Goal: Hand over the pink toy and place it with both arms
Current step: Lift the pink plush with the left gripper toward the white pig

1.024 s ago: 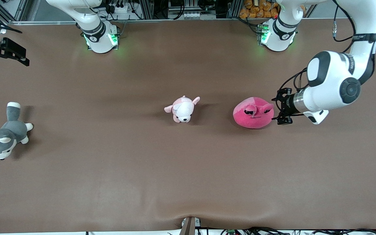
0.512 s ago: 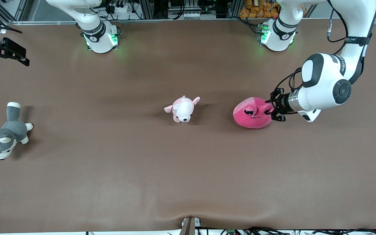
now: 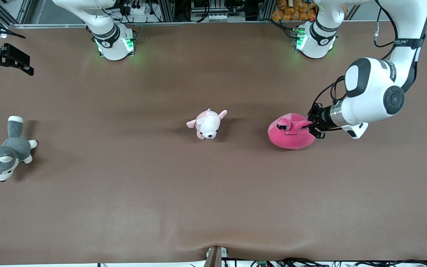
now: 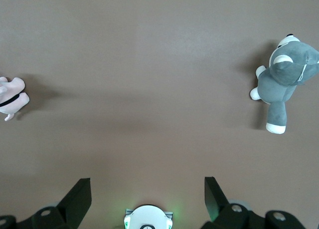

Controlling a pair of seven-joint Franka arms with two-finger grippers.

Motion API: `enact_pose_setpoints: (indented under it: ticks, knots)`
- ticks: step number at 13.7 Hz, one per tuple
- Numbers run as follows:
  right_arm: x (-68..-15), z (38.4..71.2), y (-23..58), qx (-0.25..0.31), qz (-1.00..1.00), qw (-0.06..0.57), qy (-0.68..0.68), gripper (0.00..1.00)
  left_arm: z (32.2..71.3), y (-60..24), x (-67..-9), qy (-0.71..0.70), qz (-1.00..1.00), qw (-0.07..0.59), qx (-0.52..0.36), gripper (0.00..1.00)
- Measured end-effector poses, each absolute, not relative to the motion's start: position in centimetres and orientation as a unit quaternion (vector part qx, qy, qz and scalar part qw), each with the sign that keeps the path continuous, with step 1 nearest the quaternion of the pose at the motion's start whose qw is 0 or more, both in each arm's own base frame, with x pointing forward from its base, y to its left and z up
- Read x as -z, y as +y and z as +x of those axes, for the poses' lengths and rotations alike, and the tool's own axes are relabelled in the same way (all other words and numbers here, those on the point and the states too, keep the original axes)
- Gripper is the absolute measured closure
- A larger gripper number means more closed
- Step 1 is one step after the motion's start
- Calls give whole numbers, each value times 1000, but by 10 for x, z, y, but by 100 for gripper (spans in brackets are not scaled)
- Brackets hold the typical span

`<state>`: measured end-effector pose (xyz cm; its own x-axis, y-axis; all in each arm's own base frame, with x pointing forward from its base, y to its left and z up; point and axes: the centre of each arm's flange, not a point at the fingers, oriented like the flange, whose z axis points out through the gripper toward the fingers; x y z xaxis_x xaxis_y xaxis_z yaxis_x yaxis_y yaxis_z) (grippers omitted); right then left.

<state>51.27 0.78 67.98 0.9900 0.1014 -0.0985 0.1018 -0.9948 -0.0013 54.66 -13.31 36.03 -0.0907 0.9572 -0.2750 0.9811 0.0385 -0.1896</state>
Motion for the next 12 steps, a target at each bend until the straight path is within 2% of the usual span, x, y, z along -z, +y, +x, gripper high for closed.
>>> enact_pose_setpoints:
  ticks: [4, 7, 10, 12]
  knots:
    - [-673, 519, 3, 52, 998, 2, 46, 0, 561, -152, -441, 717, 673, 67, 171, 89]
    - [-643, 543, -17, 68, 997, -1, 30, 0, 567, -179, -510, 732, 648, 90, 193, 89]
    - [-640, 566, -16, 51, 998, -2, 27, 0, 556, -233, -562, 742, 630, 111, 199, 89]
    - [-647, 574, -1, 40, 999, -25, -25, 0, 545, -267, -583, 753, 611, 117, 214, 89]
